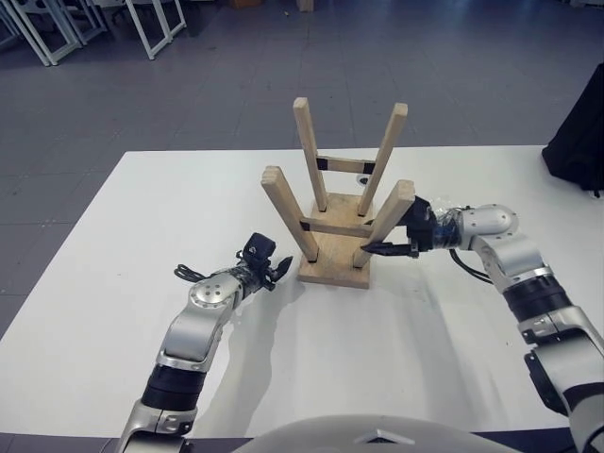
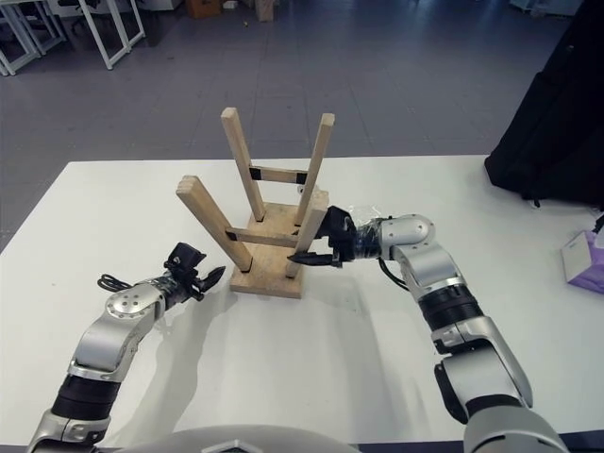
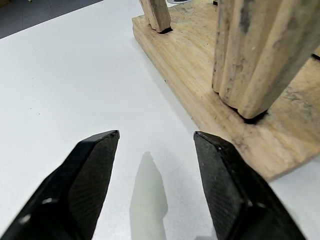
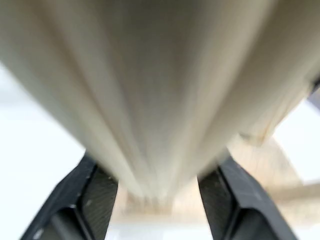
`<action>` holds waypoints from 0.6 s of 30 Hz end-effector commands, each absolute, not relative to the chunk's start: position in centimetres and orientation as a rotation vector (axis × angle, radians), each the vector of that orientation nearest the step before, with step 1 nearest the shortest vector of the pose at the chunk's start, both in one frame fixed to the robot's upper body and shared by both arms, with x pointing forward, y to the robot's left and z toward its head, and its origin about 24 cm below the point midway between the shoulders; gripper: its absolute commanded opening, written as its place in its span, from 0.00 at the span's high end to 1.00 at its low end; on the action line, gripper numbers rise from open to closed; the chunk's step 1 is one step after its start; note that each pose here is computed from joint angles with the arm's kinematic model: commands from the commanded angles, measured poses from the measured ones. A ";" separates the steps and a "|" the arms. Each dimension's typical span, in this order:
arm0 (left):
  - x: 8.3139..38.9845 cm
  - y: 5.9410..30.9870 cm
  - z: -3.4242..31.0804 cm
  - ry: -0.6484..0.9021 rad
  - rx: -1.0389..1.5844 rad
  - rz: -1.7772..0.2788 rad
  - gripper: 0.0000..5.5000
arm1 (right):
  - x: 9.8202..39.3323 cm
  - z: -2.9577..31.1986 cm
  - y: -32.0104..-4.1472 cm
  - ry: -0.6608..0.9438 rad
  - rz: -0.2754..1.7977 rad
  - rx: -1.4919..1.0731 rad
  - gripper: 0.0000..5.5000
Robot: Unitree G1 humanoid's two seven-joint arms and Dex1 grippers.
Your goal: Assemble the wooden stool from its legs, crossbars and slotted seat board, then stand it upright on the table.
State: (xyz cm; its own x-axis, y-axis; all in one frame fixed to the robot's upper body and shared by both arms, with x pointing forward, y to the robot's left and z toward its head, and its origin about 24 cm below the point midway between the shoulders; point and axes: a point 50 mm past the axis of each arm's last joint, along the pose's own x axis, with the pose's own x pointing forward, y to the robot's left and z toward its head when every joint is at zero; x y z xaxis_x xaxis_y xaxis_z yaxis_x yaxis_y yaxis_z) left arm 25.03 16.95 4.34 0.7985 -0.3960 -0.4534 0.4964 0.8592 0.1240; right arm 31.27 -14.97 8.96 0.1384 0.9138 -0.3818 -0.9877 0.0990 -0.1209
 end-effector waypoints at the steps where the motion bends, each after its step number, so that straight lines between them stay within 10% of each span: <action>1: 25.3 16.7 4.4 0.413 0.258 -0.485 0.50 | 31.7 8.8 -16.4 0.278 1.462 -0.627 0.42; 5: 24.3 16.1 3.9 0.489 0.240 -0.569 0.50 | 31.7 8.7 -20.6 0.516 1.381 -0.907 0.30; 18: 22.9 13.8 6.2 0.508 -0.092 -0.690 0.50 | 29.8 10.8 -21.3 0.344 0.800 -0.596 0.25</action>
